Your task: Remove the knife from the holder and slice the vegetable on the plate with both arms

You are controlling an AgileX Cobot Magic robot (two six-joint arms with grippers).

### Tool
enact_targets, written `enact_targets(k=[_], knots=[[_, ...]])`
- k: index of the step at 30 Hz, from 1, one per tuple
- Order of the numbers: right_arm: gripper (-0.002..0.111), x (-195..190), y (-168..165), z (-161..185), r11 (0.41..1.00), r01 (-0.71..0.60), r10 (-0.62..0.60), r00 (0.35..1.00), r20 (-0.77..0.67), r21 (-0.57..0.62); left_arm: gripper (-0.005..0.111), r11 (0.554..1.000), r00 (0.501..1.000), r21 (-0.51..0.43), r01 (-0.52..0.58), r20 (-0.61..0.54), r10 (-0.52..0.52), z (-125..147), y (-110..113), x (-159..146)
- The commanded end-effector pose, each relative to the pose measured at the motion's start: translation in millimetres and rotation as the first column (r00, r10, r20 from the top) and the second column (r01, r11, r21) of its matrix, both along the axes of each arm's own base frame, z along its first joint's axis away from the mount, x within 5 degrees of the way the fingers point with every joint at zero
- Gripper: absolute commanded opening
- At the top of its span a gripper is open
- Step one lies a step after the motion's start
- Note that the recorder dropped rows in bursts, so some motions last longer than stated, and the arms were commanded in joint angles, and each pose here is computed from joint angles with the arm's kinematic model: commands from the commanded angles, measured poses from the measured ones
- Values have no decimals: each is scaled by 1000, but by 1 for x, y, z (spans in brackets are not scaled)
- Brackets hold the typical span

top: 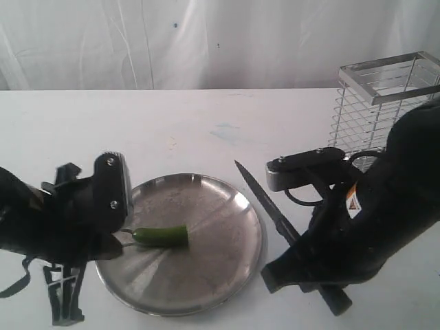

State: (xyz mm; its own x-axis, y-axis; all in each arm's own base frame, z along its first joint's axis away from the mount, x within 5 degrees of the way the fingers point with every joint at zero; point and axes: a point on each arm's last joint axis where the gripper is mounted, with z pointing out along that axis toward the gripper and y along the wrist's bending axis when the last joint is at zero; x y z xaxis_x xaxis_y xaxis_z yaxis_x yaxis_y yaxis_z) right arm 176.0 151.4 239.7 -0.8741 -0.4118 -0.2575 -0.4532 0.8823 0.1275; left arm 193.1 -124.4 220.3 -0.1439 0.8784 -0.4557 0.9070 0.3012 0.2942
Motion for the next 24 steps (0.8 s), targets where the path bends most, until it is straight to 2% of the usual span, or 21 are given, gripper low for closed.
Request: enact_targets(k=[1, 2, 4, 5, 6, 9, 13, 15, 18, 20, 22, 24], knots=[[0, 8, 10, 7, 994, 33, -48, 989, 139, 108, 0, 956, 994, -274, 106, 23, -104, 13, -24, -3], [0, 10, 11, 8, 992, 37, -56, 986, 158, 117, 0, 936, 999, -350, 34, 0, -37, 16, -27, -1], [0, 14, 11, 7, 993, 42, -62, 981, 185, 109, 0, 850, 978, -486, -203, -140, 153, 22, -30, 7], [0, 14, 10, 6, 995, 41, -58, 980, 188, 96, 0, 803, 950, -514, -302, -236, 206, 24, -32, 9], [0, 15, 9, 5, 997, 33, -46, 981, 190, 73, 0, 802, 934, -498, -329, -297, 198, 23, -33, 8], [0, 16, 7, -1, 1000, 18, -19, 984, 176, 8, 0, 861, 895, -404, -310, -430, 121, 24, -40, 6], [0, 17, 8, -8, 1000, 18, -15, 989, 150, -19, 0, 943, 860, -232, -238, -502, 93, 26, -43, 14], [0, 16, 7, -11, 999, 17, -12, 992, 125, -41, 0, 962, 860, -137, -235, -490, 140, 23, -40, 24], [0, 15, 6, -15, 997, 16, -9, 995, 94, -75, 0, 970, 884, -84, -227, -436, 169, 12, -40, 36], [0, 15, 6, -15, 997, 12, -5, 996, 94, -79, 0, 979, 904, -81, -189, -405, 141, 5, -42, 42], [0, 16, 6, -14, 997, 13, -5, 995, 104, -70, 0, 992, 924, -65, -110, -375, 78, -2, -43, 45], [0, 17, 8, -12, 999, 15, -10, 992, 124, -42, 5, 999, 940, -45, -3, -341, -13, -6, -43, 47]])
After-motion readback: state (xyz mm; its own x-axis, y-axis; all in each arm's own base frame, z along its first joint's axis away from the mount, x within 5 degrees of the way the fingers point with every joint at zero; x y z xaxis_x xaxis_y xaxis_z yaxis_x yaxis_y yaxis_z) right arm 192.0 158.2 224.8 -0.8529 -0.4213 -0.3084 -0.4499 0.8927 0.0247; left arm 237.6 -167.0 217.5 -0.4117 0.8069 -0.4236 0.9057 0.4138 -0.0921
